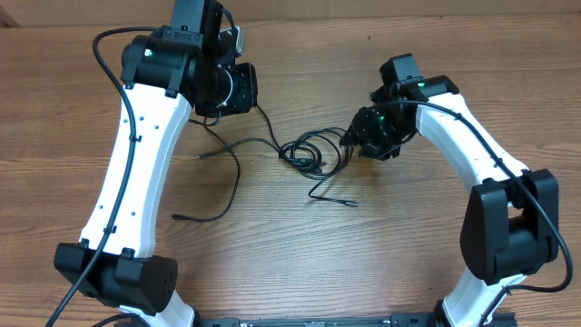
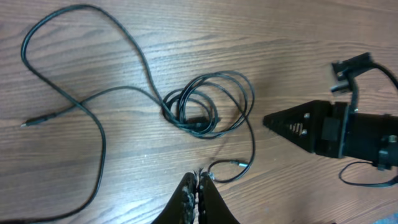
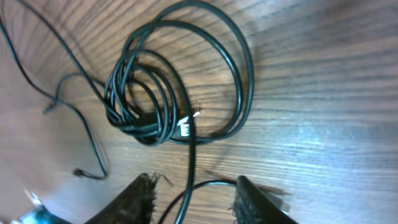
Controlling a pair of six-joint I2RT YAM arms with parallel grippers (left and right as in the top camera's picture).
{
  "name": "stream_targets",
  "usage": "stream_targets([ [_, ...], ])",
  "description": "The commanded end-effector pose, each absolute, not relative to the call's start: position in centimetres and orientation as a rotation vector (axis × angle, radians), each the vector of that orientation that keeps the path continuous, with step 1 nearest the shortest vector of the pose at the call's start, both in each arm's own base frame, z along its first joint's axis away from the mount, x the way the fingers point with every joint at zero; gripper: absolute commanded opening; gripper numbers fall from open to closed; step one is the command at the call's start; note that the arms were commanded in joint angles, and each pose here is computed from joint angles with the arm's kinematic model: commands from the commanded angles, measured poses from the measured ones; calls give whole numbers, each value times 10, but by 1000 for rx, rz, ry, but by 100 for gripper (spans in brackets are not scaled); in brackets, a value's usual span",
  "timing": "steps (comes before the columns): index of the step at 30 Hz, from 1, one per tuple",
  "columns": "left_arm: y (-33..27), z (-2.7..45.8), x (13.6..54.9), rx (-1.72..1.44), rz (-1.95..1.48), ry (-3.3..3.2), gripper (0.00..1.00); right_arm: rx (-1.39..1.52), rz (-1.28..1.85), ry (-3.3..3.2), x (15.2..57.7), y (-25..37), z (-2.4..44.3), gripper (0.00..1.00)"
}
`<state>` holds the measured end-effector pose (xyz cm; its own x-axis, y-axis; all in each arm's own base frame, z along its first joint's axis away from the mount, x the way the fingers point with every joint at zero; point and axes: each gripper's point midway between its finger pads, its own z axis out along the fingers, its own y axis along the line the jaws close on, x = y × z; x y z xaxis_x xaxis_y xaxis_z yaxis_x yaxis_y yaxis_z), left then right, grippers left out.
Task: Untangle cables
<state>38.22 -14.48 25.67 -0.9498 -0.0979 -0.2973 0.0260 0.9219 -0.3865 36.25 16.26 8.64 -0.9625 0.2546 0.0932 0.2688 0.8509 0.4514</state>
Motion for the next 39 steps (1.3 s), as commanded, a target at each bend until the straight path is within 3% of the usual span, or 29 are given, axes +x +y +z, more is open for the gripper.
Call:
stream_targets([
  [1,-141,252,382,-59,-537,2784,4,-352,-735,-3046,367,161,94,15],
  [2,-140,251,382,-60,-535,2785,4,-350,-723,-3053,367,159,94,4],
  [8,-127,245,378,-88,-428,2816,4,-375,-589,-3080,364,143,87,4],
  [9,-124,243,376,-94,-401,2828,4,-371,-569,-3084,364,141,86,5],
  [11,-116,240,372,-108,-341,2849,5,-374,-536,-3088,362,138,85,19],
  [15,-107,231,364,-126,-264,2894,7,-382,-477,-3097,361,131,83,28],
  [18,-105,221,359,-130,-252,2929,35,-395,-422,-3110,361,123,81,45],
  [19,-105,215,357,-132,-247,2945,35,-401,-403,-3113,361,121,80,46],
  [22,-103,201,349,-139,-231,2992,33,-421,-357,-3123,362,112,79,53],
  [26,-101,185,341,-155,-214,3040,33,-441,-344,-3119,363,106,79,98],
  [34,-114,153,328,-159,-324,3116,31,-443,-350,-3126,365,106,79,100],
  [38,-130,138,326,-152,-478,3119,4,-441,-378,-3150,372,109,80,100],
  [39,-134,135,326,-150,-515,3118,4,-441,-384,-3148,372,109,80,100],
])
